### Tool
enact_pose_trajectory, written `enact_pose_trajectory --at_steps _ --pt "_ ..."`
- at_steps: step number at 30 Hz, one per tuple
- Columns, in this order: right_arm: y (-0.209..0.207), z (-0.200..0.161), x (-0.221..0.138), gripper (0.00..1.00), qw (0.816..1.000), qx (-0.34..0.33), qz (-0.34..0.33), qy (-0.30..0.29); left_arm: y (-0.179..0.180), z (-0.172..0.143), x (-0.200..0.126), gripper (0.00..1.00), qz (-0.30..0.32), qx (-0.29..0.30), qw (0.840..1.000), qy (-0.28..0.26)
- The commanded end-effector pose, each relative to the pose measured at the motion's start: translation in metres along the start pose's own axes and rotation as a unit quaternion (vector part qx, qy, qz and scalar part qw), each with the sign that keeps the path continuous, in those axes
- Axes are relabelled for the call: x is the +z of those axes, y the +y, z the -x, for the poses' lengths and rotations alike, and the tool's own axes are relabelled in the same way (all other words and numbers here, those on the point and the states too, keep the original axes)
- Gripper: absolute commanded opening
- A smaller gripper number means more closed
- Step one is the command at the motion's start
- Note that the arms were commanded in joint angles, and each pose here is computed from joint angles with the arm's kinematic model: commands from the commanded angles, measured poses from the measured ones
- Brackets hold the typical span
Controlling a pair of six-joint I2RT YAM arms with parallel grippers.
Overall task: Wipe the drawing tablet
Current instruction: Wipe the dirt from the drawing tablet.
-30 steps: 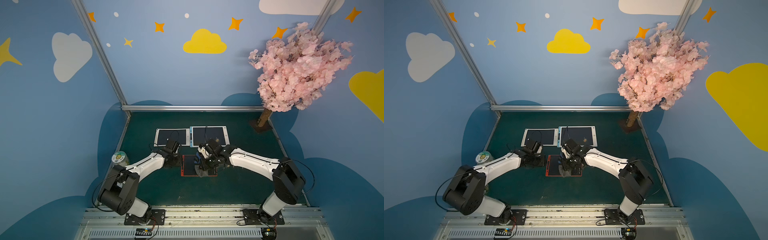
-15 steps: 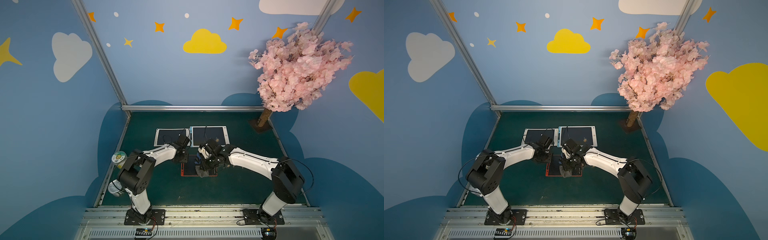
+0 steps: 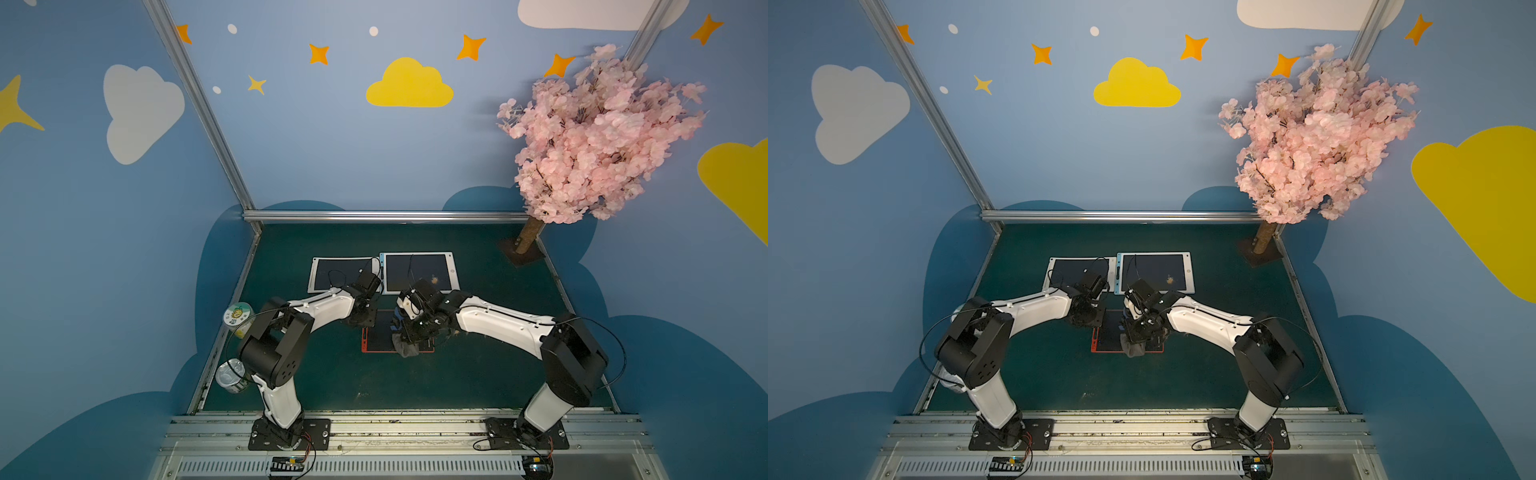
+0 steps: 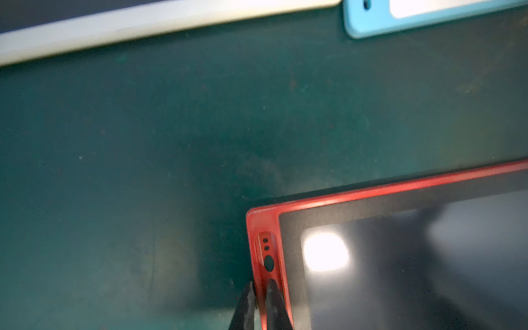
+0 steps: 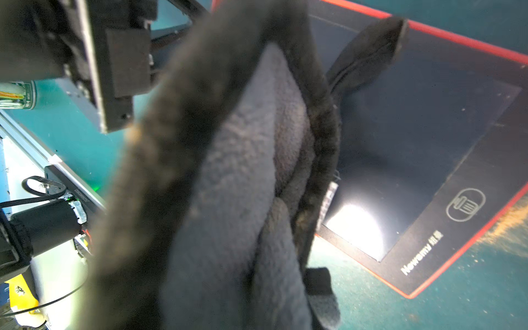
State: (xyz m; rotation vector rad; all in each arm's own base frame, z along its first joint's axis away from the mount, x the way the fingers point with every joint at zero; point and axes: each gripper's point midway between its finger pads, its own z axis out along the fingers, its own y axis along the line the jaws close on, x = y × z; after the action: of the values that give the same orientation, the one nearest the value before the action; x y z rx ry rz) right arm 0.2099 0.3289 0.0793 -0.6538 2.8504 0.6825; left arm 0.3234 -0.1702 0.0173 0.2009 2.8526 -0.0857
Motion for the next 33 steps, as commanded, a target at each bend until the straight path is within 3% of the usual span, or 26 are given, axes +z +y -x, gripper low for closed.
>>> enact_pose_trajectory --at_steps 1,5,10,19,33 --pt "-0.004 -0.009 0.015 0.0 1.0 0.005 -0.01 0.026 0.001 -0.017 0.009 0.11 -0.002 0.003 1.0 0.031" --pt "-0.002 -0.015 0.033 0.0 0.999 0.009 -0.024 0.044 0.001 -0.018 0.009 0.1 -0.005 0.002 1.0 0.025" --pt "-0.032 -0.034 0.046 0.0 0.995 0.045 -0.04 0.074 -0.001 -0.021 0.011 0.1 -0.01 0.0 0.999 0.03" --pt "-0.092 -0.065 0.017 0.0 0.989 0.1 -0.086 0.068 -0.003 -0.022 0.008 0.11 -0.017 0.001 1.0 0.026" --pt "-0.109 -0.055 -0.001 0.0 0.98 0.134 -0.142 0.038 -0.001 -0.023 -0.001 0.11 -0.019 0.0 1.0 0.017"
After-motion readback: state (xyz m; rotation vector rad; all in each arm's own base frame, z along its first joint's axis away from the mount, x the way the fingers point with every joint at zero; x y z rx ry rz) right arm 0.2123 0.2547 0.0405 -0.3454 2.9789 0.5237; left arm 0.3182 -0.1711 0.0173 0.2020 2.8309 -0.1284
